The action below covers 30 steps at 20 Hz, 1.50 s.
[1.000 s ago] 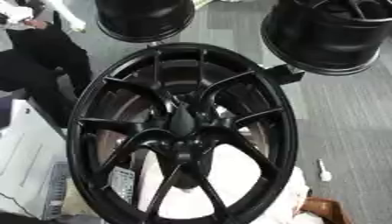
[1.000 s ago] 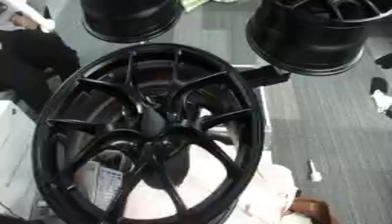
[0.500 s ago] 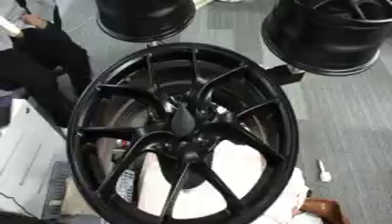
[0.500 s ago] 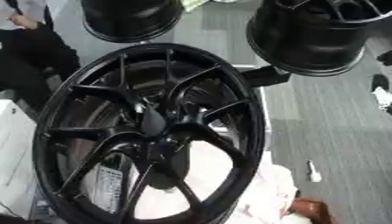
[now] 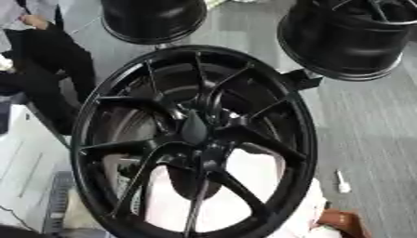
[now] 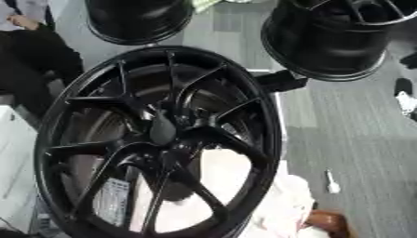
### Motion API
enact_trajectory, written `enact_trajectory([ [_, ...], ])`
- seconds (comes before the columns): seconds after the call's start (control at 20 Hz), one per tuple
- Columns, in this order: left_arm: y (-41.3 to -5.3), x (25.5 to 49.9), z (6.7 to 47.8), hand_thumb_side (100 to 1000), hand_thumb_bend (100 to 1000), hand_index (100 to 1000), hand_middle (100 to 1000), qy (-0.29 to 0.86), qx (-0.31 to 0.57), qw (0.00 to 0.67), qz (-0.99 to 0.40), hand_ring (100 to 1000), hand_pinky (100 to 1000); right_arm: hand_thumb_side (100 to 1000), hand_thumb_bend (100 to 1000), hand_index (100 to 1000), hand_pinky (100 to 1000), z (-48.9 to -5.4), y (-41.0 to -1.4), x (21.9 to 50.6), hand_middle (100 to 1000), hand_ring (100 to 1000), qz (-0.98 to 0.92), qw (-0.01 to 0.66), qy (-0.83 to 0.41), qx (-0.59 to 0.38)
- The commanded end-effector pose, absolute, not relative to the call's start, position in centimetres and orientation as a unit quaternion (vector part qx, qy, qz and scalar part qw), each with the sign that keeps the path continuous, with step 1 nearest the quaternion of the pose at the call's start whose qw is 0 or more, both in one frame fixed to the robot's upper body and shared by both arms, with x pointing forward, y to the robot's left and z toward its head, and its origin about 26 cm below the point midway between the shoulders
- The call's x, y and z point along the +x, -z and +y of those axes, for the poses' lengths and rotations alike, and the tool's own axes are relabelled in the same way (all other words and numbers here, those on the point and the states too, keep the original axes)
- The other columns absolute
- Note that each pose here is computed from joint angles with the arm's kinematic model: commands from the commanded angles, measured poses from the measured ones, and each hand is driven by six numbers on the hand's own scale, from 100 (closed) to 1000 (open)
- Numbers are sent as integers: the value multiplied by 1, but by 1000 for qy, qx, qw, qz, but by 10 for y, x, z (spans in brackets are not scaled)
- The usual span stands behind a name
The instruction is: Pull the pin out of the wheel hub.
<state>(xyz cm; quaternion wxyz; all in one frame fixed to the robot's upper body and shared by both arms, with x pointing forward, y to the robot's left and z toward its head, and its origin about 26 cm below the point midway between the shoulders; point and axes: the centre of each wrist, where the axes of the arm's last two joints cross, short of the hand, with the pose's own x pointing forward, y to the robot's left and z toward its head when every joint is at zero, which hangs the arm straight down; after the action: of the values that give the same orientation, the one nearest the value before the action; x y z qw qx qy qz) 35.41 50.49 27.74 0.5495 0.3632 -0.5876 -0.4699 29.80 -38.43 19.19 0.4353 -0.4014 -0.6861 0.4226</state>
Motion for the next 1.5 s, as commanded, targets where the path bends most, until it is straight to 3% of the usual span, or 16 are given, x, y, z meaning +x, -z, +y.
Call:
enact_trajectory([
  [0.05, -300, 346, 511, 308, 100, 837, 743, 467, 385, 535, -589, 790, 848, 230, 100, 747, 885, -386, -205, 296, 643, 748, -688, 418, -423, -416],
  [0.7, -303, 347, 502, 309, 100, 816, 700, 455, 375, 519, -619, 763, 839, 223, 100, 747, 885, -385, -206, 297, 642, 748, -689, 417, -423, -415],
  [0.85, -308, 348, 490, 376, 100, 805, 668, 436, 364, 495, -657, 741, 832, 213, 100, 747, 885, -385, -207, 297, 642, 748, -690, 415, -423, -416],
  [1.15, -300, 345, 441, 517, 100, 798, 639, 368, 291, 439, -767, 722, 832, 211, 100, 747, 885, -383, -209, 296, 642, 747, -696, 409, -418, -417],
  [1.5, -264, 327, 369, 571, 100, 796, 634, 301, 181, 419, -837, 718, 837, 205, 100, 748, 886, -381, -211, 296, 642, 747, -704, 406, -413, -411],
])
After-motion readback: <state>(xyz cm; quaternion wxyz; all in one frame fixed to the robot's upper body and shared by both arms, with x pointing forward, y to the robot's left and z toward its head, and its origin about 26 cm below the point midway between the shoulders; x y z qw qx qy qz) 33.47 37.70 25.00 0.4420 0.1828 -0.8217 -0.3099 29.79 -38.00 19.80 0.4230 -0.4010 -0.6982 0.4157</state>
